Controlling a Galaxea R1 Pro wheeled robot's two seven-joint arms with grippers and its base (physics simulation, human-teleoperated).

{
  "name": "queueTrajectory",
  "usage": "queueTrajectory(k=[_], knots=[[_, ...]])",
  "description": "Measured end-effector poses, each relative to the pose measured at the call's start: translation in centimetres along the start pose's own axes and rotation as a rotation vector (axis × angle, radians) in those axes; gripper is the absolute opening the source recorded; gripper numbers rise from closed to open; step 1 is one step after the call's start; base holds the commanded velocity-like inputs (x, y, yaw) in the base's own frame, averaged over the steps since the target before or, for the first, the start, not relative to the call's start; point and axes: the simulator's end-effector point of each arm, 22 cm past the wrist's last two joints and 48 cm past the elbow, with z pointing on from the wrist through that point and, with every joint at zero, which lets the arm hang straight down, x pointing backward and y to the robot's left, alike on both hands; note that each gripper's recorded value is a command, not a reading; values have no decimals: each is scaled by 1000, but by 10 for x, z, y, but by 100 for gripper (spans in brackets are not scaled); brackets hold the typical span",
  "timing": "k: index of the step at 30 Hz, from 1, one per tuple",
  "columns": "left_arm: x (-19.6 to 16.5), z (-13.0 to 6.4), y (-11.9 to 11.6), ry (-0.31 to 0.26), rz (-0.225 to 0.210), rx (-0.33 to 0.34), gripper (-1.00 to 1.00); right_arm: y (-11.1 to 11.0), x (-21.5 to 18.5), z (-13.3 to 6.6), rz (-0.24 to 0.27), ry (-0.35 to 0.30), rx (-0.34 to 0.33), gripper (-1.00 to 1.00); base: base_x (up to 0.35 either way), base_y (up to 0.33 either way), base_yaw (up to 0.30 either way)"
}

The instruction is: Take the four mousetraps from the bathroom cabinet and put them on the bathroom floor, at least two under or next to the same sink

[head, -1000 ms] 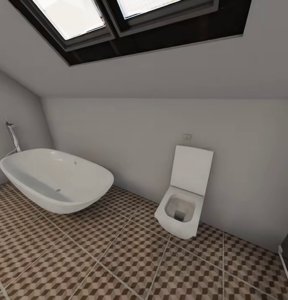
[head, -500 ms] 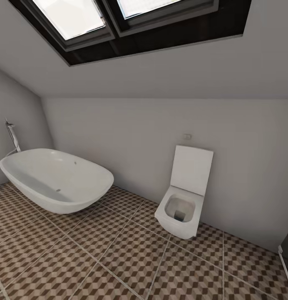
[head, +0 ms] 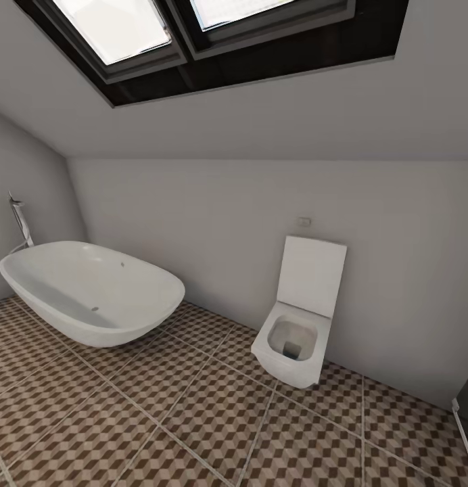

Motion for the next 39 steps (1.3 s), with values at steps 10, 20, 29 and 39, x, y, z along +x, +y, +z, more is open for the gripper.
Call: queueTrajectory(k=[10, 20, 29, 39], knots=[[-35, -3, 67, -117, -68, -150, 100, -17, -14, 1, 8, -33, 78, 100, 0, 0, 0], [19, -10, 67, -114, -76, -167, 100, -19, 35, -8, -3, 73, 87, 100, 0, 0, 0], [133, -35, 76, 124, -52, -183, 100, -34, 137, -45, -47, 302, 98, 100, 0, 0, 0], [161, -44, 47, 186, -62, -150, 100, -58, 189, -76, -77, 431, 121, 100, 0, 0, 0]])
